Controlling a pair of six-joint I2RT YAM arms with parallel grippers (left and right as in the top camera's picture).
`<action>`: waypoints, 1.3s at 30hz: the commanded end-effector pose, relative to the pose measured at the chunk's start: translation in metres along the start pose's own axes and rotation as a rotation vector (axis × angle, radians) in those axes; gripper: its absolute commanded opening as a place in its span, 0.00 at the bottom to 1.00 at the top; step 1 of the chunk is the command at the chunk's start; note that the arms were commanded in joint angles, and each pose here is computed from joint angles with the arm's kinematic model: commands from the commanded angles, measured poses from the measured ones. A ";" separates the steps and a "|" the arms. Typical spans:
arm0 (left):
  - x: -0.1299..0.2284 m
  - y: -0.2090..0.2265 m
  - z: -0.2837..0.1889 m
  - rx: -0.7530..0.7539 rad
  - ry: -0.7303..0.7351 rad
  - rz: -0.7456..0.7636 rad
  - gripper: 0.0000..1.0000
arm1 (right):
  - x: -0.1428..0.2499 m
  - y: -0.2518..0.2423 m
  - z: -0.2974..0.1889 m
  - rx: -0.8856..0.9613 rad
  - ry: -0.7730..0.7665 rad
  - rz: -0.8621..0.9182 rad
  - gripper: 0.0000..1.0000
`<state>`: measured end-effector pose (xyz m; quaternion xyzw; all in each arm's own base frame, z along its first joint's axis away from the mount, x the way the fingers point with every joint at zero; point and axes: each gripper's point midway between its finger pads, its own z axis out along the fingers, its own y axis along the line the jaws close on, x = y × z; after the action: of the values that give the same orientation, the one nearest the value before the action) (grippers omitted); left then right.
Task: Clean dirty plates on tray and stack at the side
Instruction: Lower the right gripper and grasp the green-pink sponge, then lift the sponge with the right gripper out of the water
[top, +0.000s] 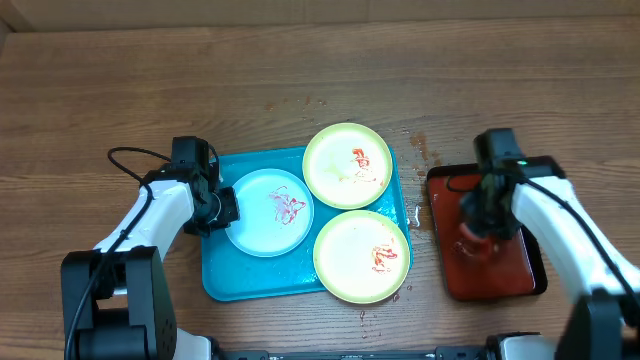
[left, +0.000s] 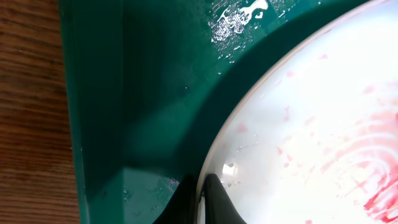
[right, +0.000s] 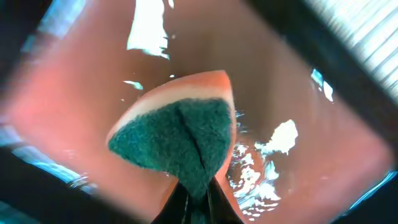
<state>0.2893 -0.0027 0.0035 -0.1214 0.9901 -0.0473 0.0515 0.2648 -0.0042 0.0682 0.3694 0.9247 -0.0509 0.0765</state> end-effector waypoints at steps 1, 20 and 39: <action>0.009 0.017 0.013 -0.069 0.033 -0.012 0.04 | -0.026 0.009 -0.046 -0.094 -0.153 -0.125 0.04; 0.005 0.013 0.014 -0.047 0.015 -0.010 0.04 | -0.027 0.012 -0.088 -0.165 -0.226 -0.413 0.04; 0.000 0.010 0.014 -0.034 -0.002 0.006 0.04 | -0.075 -0.007 -0.205 -0.290 -0.694 -0.255 0.04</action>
<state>0.2994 -0.0023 0.0043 -0.1184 0.9891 -0.0492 0.0727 0.2957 -0.0224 0.2573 0.1892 0.8992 -0.0400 0.3925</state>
